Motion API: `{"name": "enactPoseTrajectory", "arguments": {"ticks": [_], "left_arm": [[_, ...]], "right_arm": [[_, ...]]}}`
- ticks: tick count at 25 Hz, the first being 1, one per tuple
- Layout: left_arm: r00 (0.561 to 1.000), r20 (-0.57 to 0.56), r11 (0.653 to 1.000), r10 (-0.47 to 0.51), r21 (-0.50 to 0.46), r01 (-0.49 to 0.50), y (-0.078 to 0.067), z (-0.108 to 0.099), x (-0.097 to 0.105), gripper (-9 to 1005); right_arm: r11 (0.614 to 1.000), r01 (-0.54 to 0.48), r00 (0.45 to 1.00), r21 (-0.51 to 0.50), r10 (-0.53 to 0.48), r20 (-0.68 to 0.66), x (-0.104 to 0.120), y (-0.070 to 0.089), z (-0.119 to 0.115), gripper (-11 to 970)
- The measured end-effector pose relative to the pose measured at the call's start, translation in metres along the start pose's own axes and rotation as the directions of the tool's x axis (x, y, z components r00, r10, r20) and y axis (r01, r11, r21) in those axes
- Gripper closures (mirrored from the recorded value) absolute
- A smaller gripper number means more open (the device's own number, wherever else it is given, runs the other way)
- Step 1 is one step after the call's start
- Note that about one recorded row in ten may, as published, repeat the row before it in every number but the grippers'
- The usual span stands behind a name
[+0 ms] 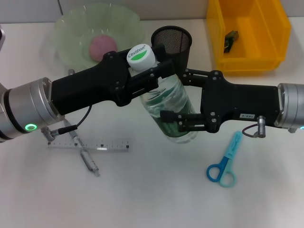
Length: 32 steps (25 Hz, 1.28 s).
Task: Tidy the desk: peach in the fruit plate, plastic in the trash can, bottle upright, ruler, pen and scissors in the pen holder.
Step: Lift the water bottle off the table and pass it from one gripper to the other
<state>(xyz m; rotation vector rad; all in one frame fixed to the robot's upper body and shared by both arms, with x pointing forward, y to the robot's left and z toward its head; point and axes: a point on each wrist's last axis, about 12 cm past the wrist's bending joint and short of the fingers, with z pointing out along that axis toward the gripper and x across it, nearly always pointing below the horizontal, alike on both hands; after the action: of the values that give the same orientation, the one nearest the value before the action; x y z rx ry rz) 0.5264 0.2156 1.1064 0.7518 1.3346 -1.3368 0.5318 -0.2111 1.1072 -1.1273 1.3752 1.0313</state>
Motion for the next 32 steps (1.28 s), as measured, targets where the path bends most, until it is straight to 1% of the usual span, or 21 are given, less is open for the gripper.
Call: {"name": "enactPoseTrajectory", "arguments": {"ticks": [12,18,27,32], "left_arm": [[1.0,0.007,1.0,-0.005,0.006,0.005,-0.0017,-0.0015,0.0006,551],[1.0,0.007,1.0,-0.004,0.015,0.004,-0.0021,-0.0005,0.0001,551],[1.0,0.01,1.0,-0.002,0.018,0.002,-0.0022,-0.0001,-0.0007,552],[1.0,0.012,1.0,0.005,0.018,-0.005,-0.0015,0.0003,-0.0025,552]], "right_arm": [[1.0,0.012,1.0,-0.007,-0.012,0.001,-0.0007,-0.0006,0.0026,199],[1.0,0.005,1.0,0.01,-0.005,-0.006,-0.0002,-0.0028,0.0029,199],[1.0,0.003,1.0,0.026,-0.004,0.019,-0.0003,-0.0018,0.0,146],[0.998,0.003,0.999,0.057,-0.006,0.042,0.0005,-0.0019,-0.0043,135]]}}
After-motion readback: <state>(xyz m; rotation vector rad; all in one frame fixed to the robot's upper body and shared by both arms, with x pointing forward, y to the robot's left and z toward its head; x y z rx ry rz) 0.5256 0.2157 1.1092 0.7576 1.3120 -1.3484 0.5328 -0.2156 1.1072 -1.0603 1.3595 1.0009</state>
